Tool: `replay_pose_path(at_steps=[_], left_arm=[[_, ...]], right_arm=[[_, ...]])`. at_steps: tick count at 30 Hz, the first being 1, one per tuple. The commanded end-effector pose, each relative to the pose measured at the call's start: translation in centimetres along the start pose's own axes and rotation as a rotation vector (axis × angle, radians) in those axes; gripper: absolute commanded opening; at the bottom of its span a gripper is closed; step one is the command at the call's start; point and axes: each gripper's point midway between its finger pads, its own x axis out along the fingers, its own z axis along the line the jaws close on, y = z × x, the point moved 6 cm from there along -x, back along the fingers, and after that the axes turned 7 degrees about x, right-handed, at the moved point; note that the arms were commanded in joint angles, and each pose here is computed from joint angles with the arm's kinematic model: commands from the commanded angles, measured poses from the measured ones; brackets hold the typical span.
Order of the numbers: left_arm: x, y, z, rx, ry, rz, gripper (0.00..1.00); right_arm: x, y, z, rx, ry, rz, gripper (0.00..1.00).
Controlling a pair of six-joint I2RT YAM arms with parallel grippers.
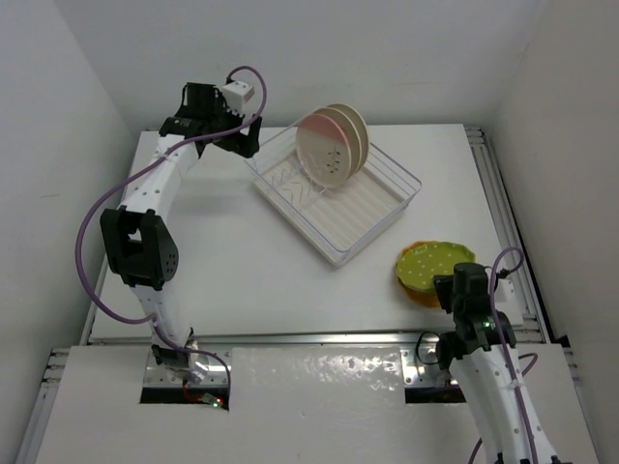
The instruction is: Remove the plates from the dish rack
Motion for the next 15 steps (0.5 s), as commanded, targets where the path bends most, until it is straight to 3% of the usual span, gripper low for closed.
replay_pose_path(at_steps=[1,4,15], left_arm=[[-0.5,-1.3,0.3,0.011,-0.007,-0.056,0.95],[-0.6,-1.3,0.3,0.011,-0.009,-0.055,0.95],[-0.5,-1.6,0.4,0.010,-0.011,-0.062,0.95]], right_arm=[[0.4,-0.6,1.4,-0.018,-0.045,-0.038,0.11],[0.4,-0.4,1.0,-0.034,-0.001,-0.026,0.22],[0.9,-0.5,-0.9,-0.012,0.090,-0.064,0.30]])
